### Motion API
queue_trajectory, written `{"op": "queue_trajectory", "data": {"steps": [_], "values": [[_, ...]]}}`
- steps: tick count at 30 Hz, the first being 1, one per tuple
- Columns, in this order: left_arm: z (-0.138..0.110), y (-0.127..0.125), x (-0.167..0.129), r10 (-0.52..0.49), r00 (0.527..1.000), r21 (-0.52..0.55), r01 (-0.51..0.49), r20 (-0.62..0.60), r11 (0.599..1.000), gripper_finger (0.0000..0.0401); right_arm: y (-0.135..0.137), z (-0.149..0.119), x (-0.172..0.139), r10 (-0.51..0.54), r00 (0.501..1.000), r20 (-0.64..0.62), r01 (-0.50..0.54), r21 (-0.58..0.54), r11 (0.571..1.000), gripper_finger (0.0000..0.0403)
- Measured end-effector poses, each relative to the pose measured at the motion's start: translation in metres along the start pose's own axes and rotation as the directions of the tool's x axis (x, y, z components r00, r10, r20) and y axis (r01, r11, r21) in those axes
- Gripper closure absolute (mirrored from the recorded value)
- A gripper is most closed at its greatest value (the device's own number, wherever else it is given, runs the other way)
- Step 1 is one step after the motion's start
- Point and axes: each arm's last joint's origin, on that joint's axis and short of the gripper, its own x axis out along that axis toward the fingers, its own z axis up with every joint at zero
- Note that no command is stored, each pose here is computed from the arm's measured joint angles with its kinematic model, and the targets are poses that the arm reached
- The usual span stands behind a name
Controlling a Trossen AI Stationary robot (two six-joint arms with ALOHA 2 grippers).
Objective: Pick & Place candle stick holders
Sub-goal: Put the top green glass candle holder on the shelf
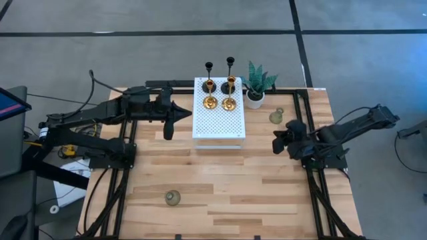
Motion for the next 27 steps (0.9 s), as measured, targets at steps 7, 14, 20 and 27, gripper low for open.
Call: {"op": "queue_trajectory", "data": {"steps": [7,14,20,27], "values": [[0.0,0.0,0.0,0.0,1.0,0.0,0.0,0.0,1.0,0.0397,-0.009,-0.011,0.008,-0.063,0.997,0.036,0.062,0.039,0.997,0.0403],[0.0,0.0,0.0,0.0,1.0,0.0,0.0,0.0,1.0,0.0395,-0.019,-0.017,0.01,-0.134,0.991,0.01,0.134,-0.072,0.988,0.0403],[0.0,0.0,0.0,0.0,1.0,0.001,0.0,0.0,1.0,0.0395,-0.023,-0.018,0.01,-0.167,0.986,0.008,0.167,-0.113,0.979,0.0403],[0.0,0.0,0.0,0.0,1.0,0.048,0.0,0.0,0.999,0.0396,-0.02,-0.021,0.013,-0.19,0.982,0.004,0.189,-0.107,0.976,0.0403]]}}
